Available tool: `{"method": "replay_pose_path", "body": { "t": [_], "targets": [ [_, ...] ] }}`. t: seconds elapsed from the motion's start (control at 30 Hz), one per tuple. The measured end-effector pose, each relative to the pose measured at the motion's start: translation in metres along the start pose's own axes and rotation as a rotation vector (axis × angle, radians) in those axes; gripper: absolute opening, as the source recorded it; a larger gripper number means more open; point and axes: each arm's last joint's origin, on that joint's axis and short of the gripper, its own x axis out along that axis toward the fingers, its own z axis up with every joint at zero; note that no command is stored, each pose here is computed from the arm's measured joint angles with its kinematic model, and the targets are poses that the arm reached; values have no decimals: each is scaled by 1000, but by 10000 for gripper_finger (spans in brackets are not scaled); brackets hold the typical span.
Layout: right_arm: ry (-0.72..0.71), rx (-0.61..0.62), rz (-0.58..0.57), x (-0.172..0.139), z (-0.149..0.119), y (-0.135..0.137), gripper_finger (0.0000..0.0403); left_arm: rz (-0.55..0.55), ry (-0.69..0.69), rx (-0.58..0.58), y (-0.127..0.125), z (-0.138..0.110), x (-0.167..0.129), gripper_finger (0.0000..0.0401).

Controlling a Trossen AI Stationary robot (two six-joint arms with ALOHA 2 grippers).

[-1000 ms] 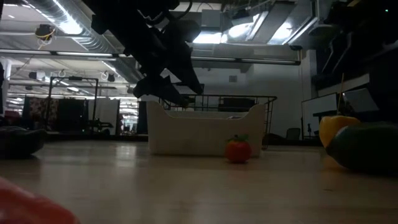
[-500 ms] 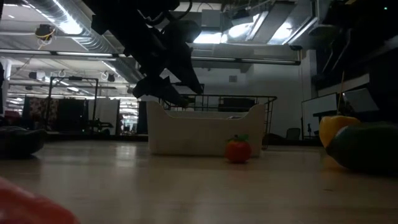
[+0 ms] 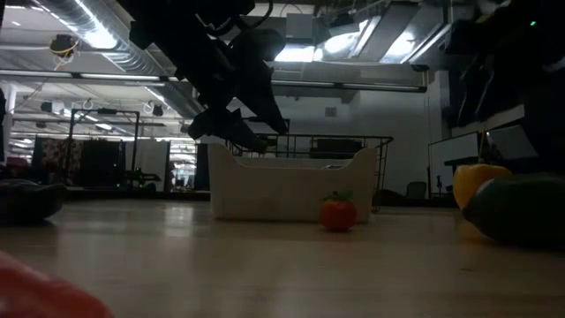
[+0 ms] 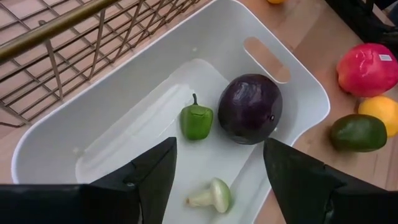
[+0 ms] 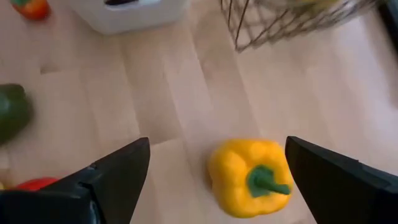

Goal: Sort produce into baskets
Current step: Put the yellow bell pepper into the white bin

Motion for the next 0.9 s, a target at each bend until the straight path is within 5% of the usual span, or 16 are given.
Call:
{"method": "replay_pose_path", "body": {
  "t": [0.57,0.9],
  "targets": [
    [298,-169,-16,45,9,-41,370,0,-1,0,0,0,0,237],
    [386,-132,80,64,9,-60,370,0,-1,0,0,0,0,237]
  ]
}}
